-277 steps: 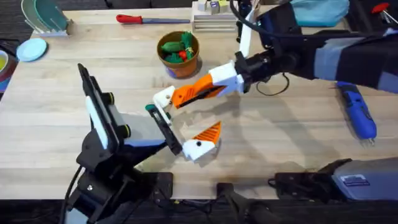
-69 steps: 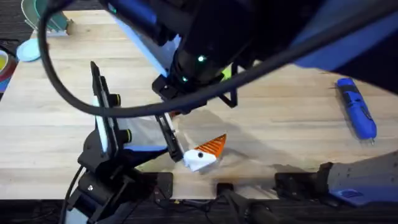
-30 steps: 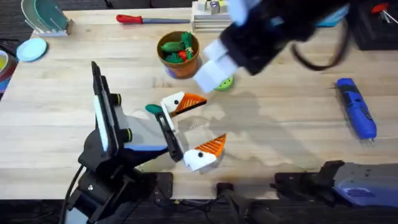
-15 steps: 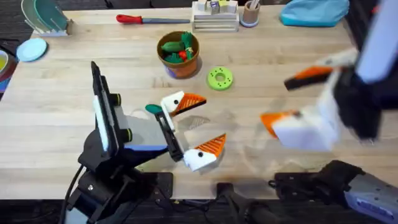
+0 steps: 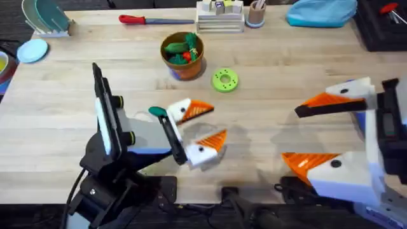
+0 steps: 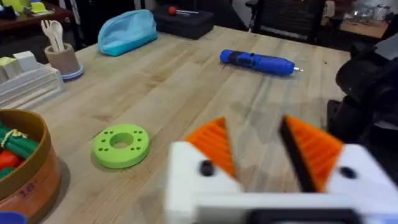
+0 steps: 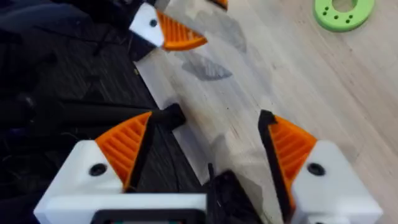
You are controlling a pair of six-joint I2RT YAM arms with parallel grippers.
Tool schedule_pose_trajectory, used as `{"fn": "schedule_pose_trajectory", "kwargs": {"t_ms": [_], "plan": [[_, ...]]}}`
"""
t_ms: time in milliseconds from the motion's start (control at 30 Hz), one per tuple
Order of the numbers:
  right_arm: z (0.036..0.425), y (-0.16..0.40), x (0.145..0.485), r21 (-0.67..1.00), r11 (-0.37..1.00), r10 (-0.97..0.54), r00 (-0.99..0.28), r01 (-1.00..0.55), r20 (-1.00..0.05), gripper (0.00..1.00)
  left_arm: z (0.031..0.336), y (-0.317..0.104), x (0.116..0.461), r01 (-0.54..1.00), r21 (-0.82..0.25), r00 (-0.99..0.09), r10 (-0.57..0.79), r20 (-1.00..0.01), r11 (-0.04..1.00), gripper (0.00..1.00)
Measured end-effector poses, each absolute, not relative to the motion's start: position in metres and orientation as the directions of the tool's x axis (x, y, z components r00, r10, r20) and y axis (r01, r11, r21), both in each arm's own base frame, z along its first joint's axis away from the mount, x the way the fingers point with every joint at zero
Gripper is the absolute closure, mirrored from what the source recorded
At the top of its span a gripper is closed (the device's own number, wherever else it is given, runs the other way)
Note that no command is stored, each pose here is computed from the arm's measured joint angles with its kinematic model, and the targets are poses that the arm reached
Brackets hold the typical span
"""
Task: Pick up the gripper from the table and insert it into the empty holder that is missing its gripper. Then pick up a screw, insert it into the mounting hole, and use the screwdriver to tighten it. Finally, clean up the table by picking up the vegetable and placing it into the bucket.
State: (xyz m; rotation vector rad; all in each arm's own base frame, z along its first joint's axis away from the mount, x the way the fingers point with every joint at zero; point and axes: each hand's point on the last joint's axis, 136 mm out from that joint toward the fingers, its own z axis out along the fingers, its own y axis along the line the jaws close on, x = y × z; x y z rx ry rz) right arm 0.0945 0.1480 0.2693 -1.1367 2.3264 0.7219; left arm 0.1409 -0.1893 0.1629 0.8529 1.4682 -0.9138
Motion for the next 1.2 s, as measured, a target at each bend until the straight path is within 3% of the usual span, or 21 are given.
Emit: {"fn": "schedule_pose_trajectory", "kwargs": {"t_ms": [133, 167, 367, 467, 700, 867, 1033, 1200], "plan": [[0.27, 0.15, 0.098, 0.253, 0.52, -0.578, -0.554, -0.816, -0.599, 0.009, 0.163, -0.188, 0.143, 0.893, -0.068, -0.082, 0.012, -0.997, 0.444, 0.955], [0.27, 0.151, 0.099, 0.252, 0.519, -0.577, -0.552, -0.817, -0.601, 0.009, 0.163, -0.188, 0.144, 0.891, -0.068, -0.082, 0.011, -0.997, 0.449, 0.983], [0.268, 0.152, 0.105, 0.25, 0.531, -0.578, -0.562, -0.81, -0.592, 0.007, 0.163, -0.187, 0.145, 0.887, -0.067, -0.081, 0.011, -0.997, 0.457, 0.987], [0.26, 0.145, 0.122, 0.237, 0.629, -0.54, -0.636, -0.74, -0.552, 0.007, 0.163, -0.187, 0.146, 0.883, -0.067, -0.082, 0.011, -0.997, 0.464, 0.988], [0.232, 0.095, 0.191, 0.17, 0.908, -0.285, -0.86, -0.384, -0.422, 0.007, 0.163, -0.186, 0.148, 0.878, -0.066, -0.081, 0.011, -0.997, 0.474, 0.988], [0.211, 0.036, 0.234, 0.105, 0.989, -0.061, -0.932, -0.105, -0.357, 0.007, 0.163, -0.185, 0.148, 0.877, -0.066, -0.081, 0.01, -0.997, 0.476, 0.988], [0.201, -0.035, 0.268, -0.033, 0.995, 0.071, -0.919, 0.091, -0.387, 0.007, 0.163, -0.185, 0.149, 0.877, -0.066, -0.081, 0.011, -0.997, 0.477, 0.988], [0.208, -0.089, 0.292, -0.187, 0.974, 0.029, -0.888, 0.128, -0.46, 0.007, 0.163, -0.185, 0.149, 0.877, -0.066, -0.081, 0.011, -0.997, 0.477, 0.988]]}}
